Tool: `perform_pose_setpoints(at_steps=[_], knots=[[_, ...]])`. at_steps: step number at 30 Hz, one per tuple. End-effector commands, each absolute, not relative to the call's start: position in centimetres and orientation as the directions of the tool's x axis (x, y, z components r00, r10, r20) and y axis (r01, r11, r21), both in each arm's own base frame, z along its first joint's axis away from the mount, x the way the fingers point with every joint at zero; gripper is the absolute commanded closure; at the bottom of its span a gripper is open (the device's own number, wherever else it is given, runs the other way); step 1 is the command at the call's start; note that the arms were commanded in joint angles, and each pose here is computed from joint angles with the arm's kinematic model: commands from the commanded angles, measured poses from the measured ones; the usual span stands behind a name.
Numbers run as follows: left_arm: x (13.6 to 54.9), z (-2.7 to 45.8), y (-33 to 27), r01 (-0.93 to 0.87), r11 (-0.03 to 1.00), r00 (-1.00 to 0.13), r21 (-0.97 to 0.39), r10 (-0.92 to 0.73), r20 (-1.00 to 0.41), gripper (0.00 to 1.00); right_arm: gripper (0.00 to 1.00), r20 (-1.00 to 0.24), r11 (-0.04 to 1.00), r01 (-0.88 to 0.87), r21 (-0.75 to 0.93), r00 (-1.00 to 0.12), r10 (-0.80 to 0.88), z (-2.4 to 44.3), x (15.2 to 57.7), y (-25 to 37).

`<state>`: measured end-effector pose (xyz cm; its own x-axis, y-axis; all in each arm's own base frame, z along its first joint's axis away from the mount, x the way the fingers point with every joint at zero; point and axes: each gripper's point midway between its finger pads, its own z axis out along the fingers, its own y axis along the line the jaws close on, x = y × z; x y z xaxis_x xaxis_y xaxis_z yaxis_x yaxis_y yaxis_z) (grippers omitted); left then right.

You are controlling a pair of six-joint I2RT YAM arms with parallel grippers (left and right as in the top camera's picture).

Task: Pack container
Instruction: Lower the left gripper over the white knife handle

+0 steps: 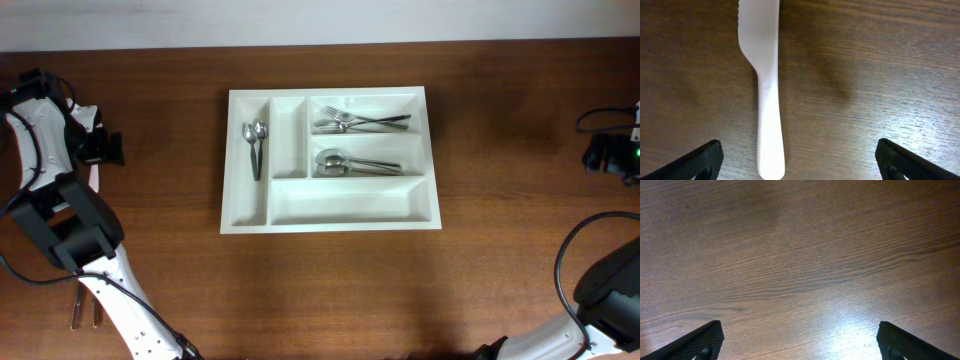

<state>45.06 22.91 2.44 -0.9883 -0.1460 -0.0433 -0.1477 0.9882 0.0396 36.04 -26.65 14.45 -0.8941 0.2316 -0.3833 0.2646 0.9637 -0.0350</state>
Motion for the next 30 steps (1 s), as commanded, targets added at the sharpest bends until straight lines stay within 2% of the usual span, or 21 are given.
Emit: perform_pose_setpoints(at_steps=[1,10,30], knots=[[45.4,2.8,22.6,-0.133,0.991,-0.989,0.013,-0.132,-0.066,0.01,0.01,-0.377,0.965,0.262,-0.019,-0.895,0.236,14.0,36.1,-26.5],[44.9,0.9,22.3,-0.138,0.990,-0.990,-0.001,-0.138,-0.021,0.01,0.01,-0.377,0.965,0.262,-0.019,-0.895,0.236,14.0,36.1,-26.5],[45.5,0.9,22.5,-0.147,0.989,-0.987,-0.022,-0.148,-0.055,0.01,0.01,-0.377,0.965,0.262,-0.019,-0.895,0.236,14.0,36.1,-26.5]])
